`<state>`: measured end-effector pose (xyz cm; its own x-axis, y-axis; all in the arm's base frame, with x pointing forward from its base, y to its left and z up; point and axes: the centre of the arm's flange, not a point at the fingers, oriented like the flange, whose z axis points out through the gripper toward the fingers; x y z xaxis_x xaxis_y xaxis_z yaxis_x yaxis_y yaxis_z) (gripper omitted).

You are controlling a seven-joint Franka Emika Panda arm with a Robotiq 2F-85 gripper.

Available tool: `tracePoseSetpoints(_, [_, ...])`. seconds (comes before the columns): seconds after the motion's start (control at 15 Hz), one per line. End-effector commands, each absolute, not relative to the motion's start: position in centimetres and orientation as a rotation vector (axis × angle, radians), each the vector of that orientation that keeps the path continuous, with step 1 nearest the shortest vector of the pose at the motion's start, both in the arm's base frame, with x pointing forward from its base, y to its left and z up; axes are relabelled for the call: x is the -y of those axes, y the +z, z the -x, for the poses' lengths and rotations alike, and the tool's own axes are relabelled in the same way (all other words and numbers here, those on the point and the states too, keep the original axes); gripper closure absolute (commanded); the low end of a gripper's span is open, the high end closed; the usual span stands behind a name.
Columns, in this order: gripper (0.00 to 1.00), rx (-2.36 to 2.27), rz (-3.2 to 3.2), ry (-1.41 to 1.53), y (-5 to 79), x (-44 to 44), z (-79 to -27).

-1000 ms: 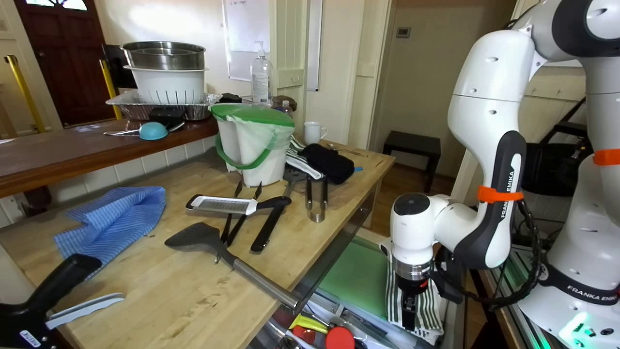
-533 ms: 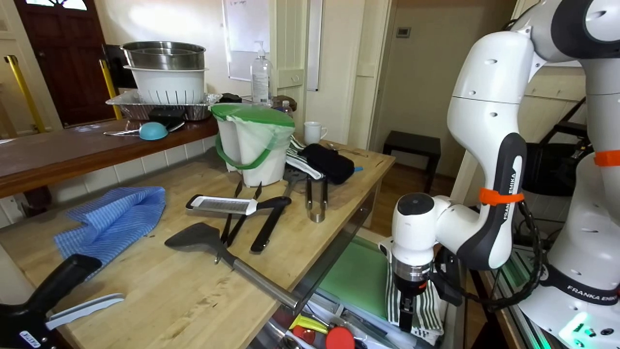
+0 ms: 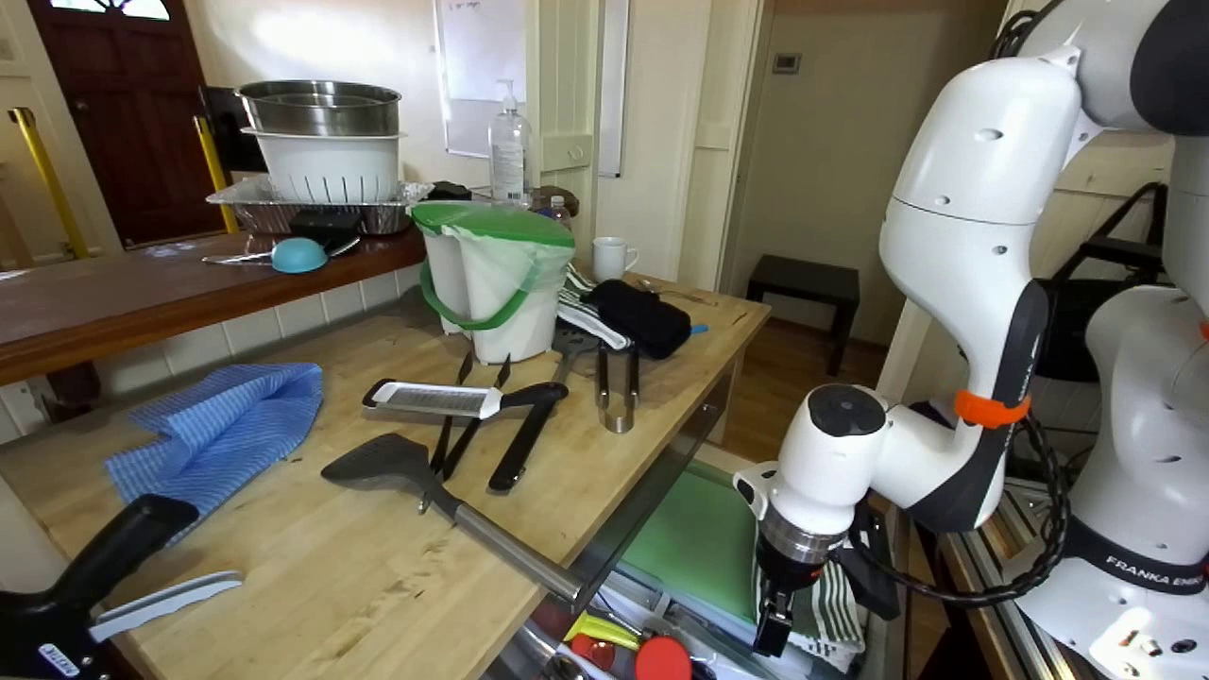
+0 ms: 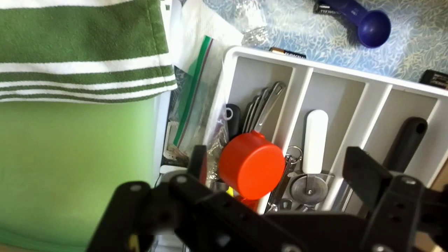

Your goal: Pick up the object from the drawer and put it on top of the cabinet

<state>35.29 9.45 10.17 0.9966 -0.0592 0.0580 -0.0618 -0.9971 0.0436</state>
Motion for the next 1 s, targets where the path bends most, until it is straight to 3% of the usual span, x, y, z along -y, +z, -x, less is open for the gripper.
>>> tracePoseSetpoints(0.0, [0.0, 0.128, -3.084, 0.156, 6.3, -10.4, -33.6])
tracePoseSetpoints(0.53, [0.0, 0.202, -3.0, 0.345, 2.5, -10.6, -34.5])
tracePoseSetpoints(0.93, [0.0, 0.324, -2.926, 0.328, -4.0, -11.7, -34.7])
